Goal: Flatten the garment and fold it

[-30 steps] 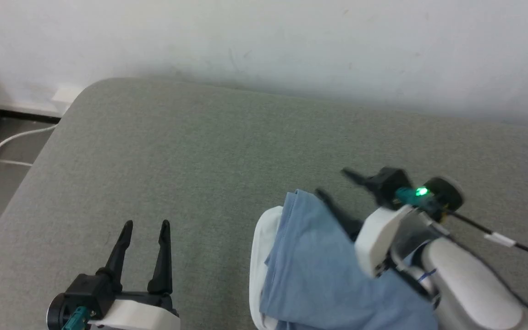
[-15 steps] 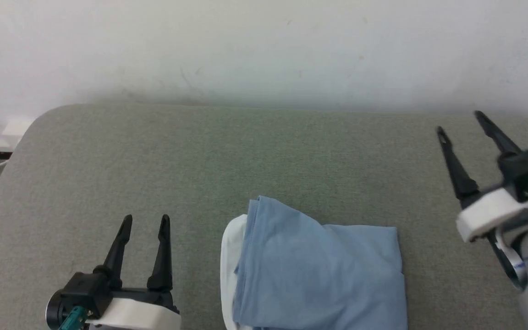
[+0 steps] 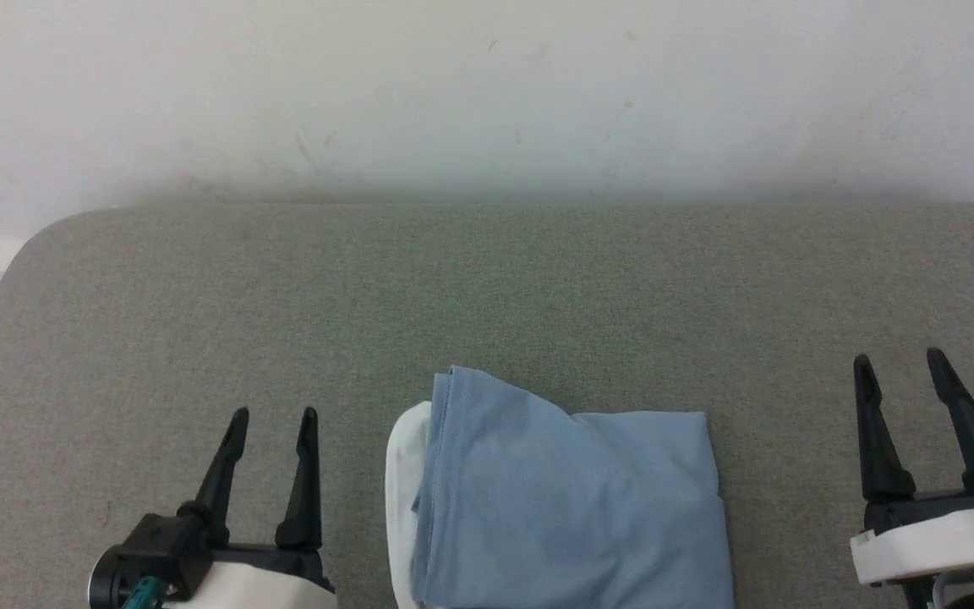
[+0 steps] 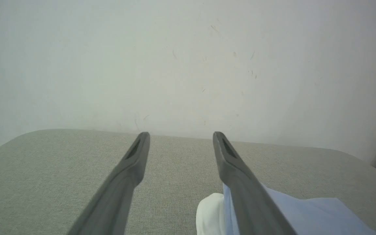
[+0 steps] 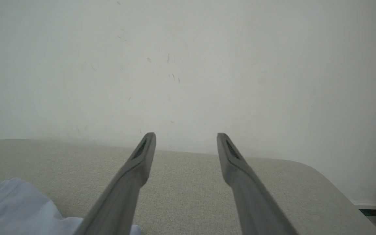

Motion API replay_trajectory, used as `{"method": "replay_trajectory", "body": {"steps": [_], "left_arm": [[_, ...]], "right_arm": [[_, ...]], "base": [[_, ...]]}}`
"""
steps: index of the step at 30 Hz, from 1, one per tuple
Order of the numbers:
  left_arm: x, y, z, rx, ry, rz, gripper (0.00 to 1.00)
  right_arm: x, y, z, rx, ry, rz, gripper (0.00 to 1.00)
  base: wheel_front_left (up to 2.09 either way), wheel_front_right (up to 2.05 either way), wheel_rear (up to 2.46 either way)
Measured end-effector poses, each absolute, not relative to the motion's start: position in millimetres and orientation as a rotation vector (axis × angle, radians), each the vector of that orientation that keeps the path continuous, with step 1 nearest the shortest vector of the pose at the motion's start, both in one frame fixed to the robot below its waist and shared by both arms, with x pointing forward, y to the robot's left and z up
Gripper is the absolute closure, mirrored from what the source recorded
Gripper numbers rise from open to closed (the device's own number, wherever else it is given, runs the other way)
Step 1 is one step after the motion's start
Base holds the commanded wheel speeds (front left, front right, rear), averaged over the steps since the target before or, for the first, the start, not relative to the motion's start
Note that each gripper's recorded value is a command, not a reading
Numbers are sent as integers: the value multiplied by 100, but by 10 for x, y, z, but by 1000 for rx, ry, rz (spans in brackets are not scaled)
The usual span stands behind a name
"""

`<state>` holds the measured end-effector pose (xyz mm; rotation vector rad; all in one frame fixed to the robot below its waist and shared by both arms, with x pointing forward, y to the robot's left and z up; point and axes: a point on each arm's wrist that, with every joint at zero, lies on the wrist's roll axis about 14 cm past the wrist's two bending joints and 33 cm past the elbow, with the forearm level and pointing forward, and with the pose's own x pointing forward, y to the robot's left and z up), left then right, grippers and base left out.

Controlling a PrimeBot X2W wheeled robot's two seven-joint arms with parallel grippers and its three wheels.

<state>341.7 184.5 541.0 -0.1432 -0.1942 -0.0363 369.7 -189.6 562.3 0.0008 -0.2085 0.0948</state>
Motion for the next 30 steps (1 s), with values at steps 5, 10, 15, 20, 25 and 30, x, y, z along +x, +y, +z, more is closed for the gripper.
{"method": "replay_trajectory", "body": {"steps": [5,10,15,20,25,30], "left_arm": [[3370,1805,5301,-96,-158,-48,0],[3364,1807,5272,-83,-148,-48,0],[3367,1814,5250,-81,-140,-45,0],[3405,1800,5207,-82,-125,-48,0],[3481,1806,5171,-82,-114,-45,0],[3527,1838,5100,-81,-91,-34,0]], "right_arm": [[3584,-1867,5508,3,-176,89,0],[3572,-1806,5488,12,-170,96,0],[3604,-1736,5433,7,-131,122,0],[3634,-1592,5090,18,93,209,0],[3554,-1434,4639,110,401,303,0],[3454,-1276,4295,217,639,364,0]], "base": [[0,0,0],[0,0,0],[0,0,0],[0,0,0],[0,0,0],[0,0,0]]}}
